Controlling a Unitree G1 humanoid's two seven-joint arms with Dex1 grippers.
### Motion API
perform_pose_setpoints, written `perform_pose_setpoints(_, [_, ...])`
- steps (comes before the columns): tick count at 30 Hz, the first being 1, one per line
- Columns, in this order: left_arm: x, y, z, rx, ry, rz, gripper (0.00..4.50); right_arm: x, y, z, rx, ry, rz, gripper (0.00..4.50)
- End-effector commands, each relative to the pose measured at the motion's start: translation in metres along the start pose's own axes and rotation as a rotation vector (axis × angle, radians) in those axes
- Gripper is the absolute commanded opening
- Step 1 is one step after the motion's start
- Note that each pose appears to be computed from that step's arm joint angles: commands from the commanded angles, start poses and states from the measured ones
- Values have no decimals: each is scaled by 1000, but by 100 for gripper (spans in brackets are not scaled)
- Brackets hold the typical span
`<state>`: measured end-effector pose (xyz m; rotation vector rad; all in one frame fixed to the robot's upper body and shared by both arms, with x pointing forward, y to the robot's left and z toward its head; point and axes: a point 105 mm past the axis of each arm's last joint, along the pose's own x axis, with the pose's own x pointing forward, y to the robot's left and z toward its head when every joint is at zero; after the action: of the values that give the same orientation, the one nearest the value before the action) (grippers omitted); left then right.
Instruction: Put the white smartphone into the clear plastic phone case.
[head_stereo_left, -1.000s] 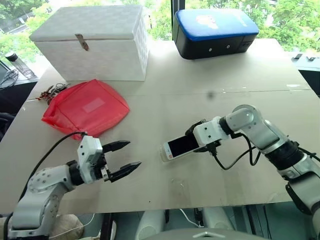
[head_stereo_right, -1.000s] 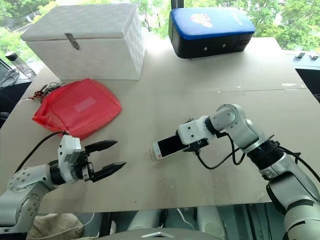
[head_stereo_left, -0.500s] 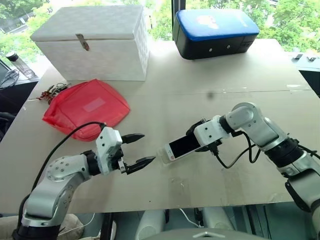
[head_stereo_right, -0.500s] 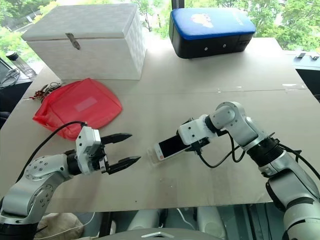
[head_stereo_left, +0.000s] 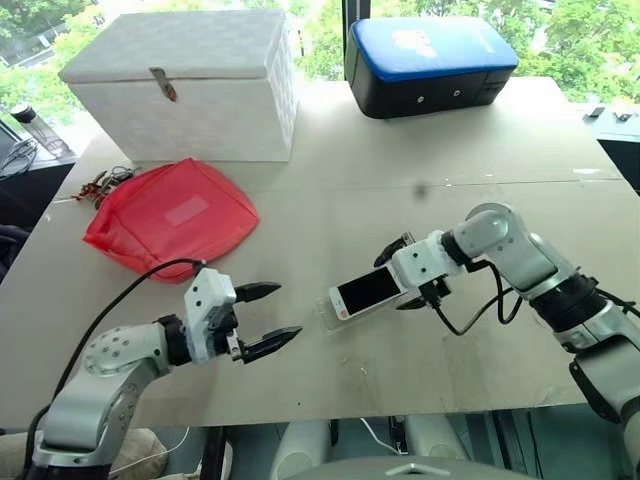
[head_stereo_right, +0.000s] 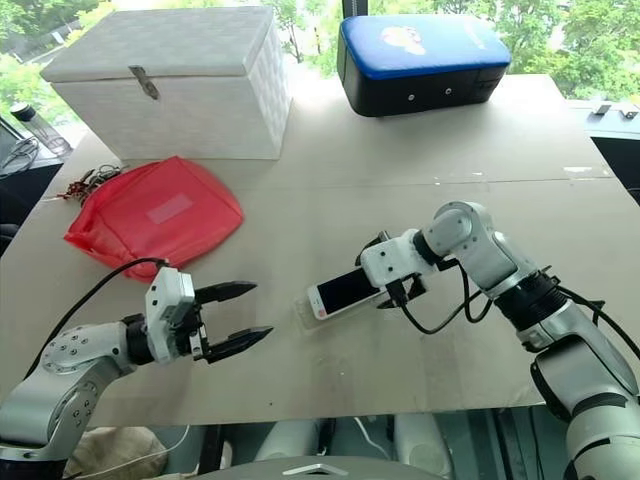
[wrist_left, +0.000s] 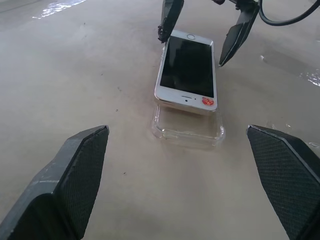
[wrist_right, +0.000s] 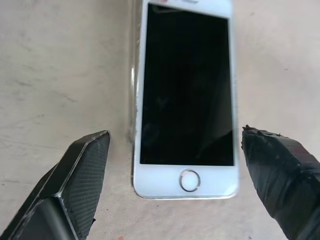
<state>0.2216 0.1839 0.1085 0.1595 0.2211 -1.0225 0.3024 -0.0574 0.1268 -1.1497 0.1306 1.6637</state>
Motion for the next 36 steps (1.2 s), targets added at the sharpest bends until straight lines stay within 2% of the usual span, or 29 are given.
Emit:
perform_pose_setpoints(1, [-4,1,2,29,-10,10,450,-6,-9,29,-80,-83,-72,442])
perform_pose_setpoints(6, [-6,1,-3,20,-7,10,450,14,4,43,-119,-147,-84,442])
perform_pose_setpoints(9, [-8,1,-5,17,-1,3,450,22,8,43,-142,-139,-82,442])
perform_pose_setpoints(16, [-14,3,-9,19,11,-3,450,34,2,36,-153,-80,-155,442])
perform_pose_setpoints(24, [-19,-3,-7,16,25,-3,450,46,-2,52,-141,-140,-199,442])
perform_pose_setpoints(29, [-21,-3,-3,13,29,7,450,55,-18,52,-56,-136,-282,442])
perform_pose_setpoints(36, [-22,3,7,-12,-1,76,450,59,-42,36,-1,-71,-405,442])
